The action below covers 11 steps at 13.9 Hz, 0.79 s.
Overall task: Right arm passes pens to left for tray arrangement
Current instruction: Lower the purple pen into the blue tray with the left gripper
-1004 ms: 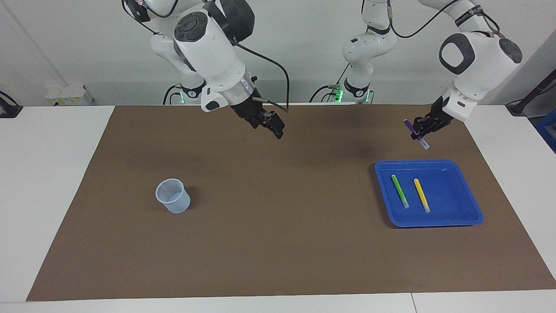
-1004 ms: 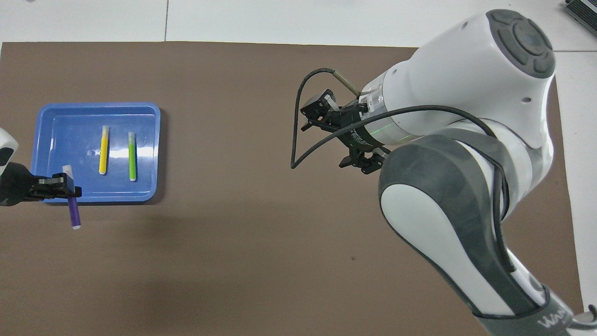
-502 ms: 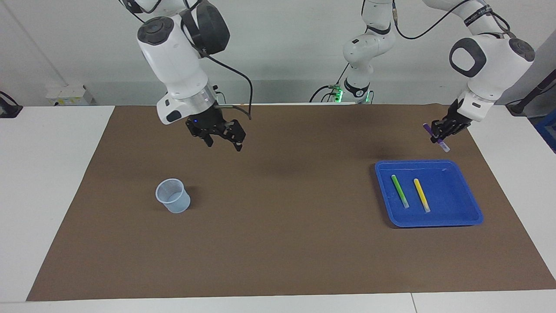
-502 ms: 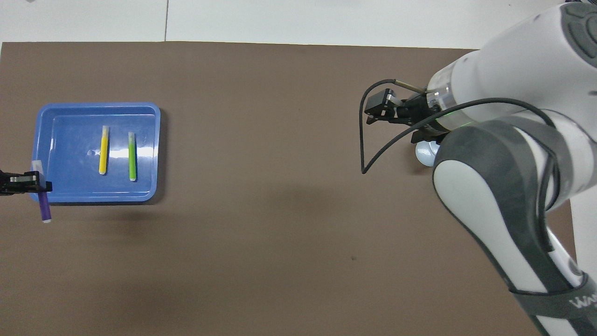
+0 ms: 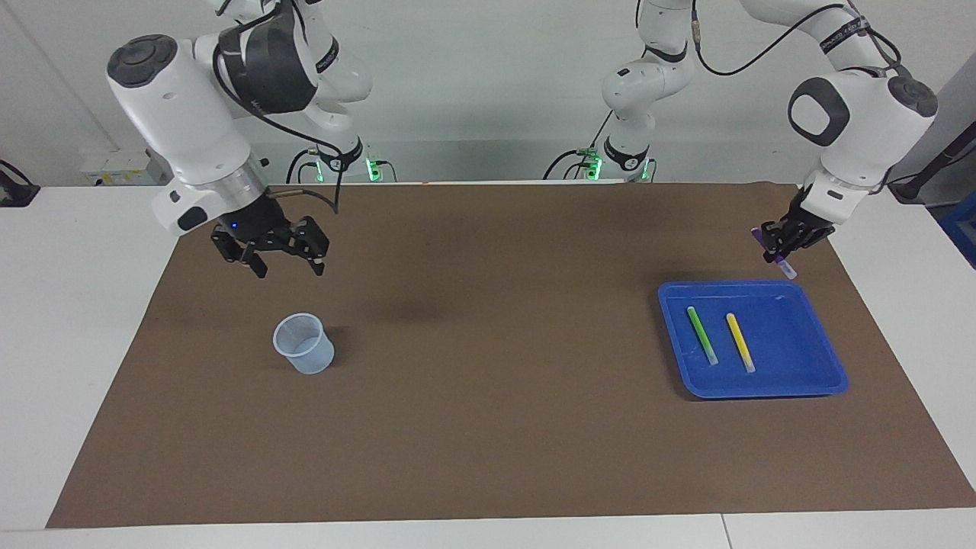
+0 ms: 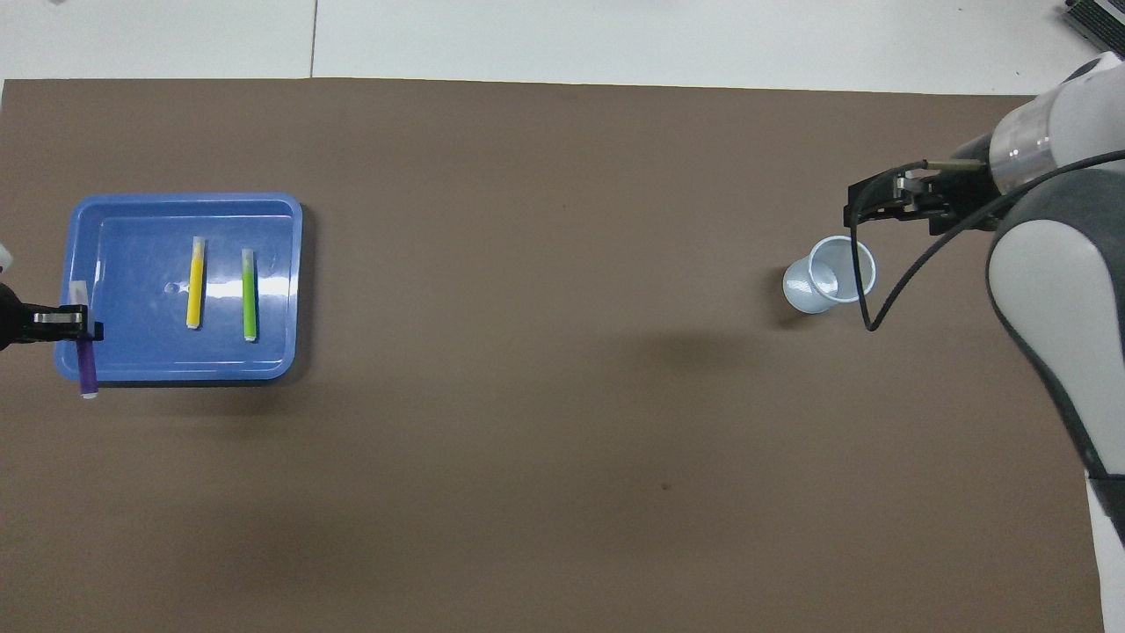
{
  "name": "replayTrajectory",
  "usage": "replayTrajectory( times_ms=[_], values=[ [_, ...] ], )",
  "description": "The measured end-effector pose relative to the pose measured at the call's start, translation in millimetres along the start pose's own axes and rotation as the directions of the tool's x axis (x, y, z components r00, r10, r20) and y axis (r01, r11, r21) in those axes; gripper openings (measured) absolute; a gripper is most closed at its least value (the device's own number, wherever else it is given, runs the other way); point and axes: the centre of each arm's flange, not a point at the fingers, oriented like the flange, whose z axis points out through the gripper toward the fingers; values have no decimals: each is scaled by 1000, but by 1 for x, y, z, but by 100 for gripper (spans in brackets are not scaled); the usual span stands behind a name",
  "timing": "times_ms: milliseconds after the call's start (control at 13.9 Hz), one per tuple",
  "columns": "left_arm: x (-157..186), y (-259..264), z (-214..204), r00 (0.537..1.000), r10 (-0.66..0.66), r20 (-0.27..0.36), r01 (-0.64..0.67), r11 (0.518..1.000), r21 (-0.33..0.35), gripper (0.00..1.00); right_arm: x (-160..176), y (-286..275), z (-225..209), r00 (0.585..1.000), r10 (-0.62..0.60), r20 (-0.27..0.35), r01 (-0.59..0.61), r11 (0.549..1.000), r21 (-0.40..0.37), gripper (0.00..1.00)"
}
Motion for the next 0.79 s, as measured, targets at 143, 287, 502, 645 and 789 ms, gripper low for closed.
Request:
replayTrajectory(
  times_ms=[143,287,502,645,789],
  values=[
    [12,-9,15,1000,2,-20,-1,1000,12,19,1,22,-7,1000,16,-13,-16,1000,-9,100],
    [21,-20,35,1000,4,-12,-4,1000,24,19,-2,31,-20,999,23,-32,-24,999,-25,100],
    [27,-26,45,1000,4,-7,-4,1000,25,19,-10,32,-36,999,-5,-43,2,997,-75,100],
    [33,-28,51,1000,4,-26,-3,1000,24,19,-14,28,-41,999,-14,-46,11,997,-79,100],
    [46,-36,68,1000,6,-28,-6,1000,26,19,-20,23,-44,1000,-20,-21,18,997,-80,100]
  ],
)
